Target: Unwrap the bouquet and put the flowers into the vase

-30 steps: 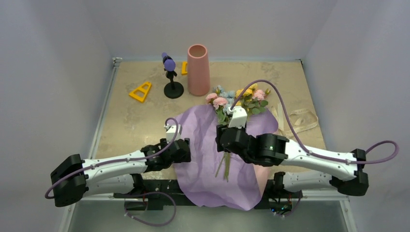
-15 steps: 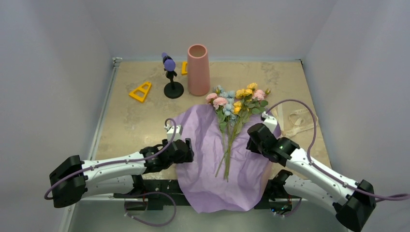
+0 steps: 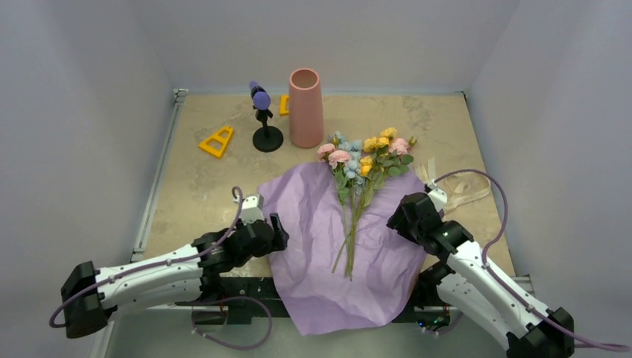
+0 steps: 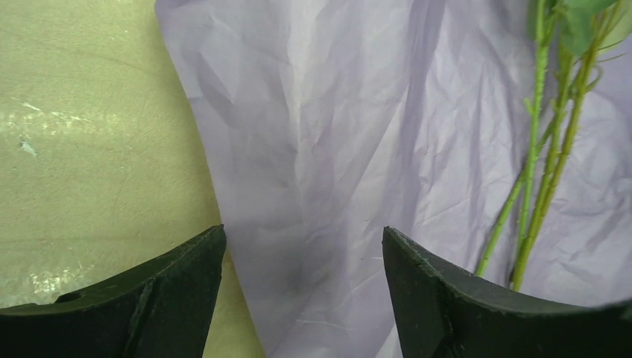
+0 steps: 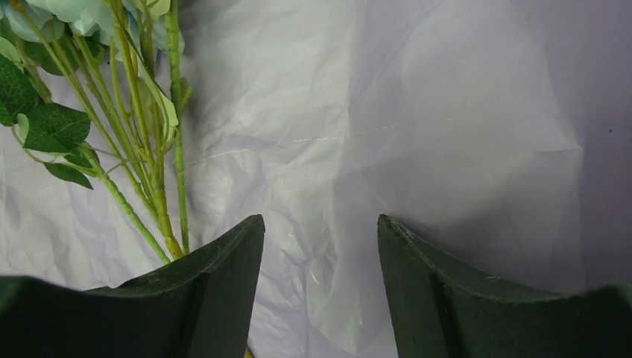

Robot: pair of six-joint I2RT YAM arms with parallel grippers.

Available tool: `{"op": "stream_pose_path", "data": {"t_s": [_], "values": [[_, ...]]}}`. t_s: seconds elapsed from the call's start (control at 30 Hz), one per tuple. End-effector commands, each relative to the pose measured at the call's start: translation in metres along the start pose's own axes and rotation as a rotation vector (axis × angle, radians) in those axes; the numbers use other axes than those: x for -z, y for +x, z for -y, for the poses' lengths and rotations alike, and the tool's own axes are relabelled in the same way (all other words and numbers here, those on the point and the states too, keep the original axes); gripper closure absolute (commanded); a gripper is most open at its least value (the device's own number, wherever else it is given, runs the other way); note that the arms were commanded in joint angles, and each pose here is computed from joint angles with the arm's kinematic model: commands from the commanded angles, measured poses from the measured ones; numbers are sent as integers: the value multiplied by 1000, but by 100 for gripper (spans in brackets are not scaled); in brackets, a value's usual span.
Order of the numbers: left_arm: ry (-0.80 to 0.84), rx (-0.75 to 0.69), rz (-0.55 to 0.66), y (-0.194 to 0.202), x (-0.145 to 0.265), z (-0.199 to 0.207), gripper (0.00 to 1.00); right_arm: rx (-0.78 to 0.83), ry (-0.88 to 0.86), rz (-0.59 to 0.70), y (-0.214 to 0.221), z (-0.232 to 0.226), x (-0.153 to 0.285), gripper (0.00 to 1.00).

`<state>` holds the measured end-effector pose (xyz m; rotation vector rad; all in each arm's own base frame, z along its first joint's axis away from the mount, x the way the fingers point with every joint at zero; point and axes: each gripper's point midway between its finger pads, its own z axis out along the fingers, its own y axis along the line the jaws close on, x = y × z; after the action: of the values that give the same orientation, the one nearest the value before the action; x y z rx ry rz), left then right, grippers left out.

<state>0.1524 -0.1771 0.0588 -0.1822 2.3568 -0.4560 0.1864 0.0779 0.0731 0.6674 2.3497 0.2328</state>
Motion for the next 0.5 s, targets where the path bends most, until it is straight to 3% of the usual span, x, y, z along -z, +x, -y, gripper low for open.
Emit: {"op": "stream_pose_path", "data": {"t_s": [0.0,0.23,0.37,0.47], "values": [[22,47,82,-25,21,-4,19,-49,-74,27,-13,-19,7,38],[253,38,183,-69,61,43,19,-17,-320,212,-76,-72,64,37],[398,-9,164,-74,66,87,20,52,-352,149,-76,-99,60,38],[399,-65,99,-64,51,107,21,78,-312,84,-65,-106,35,40]]}}
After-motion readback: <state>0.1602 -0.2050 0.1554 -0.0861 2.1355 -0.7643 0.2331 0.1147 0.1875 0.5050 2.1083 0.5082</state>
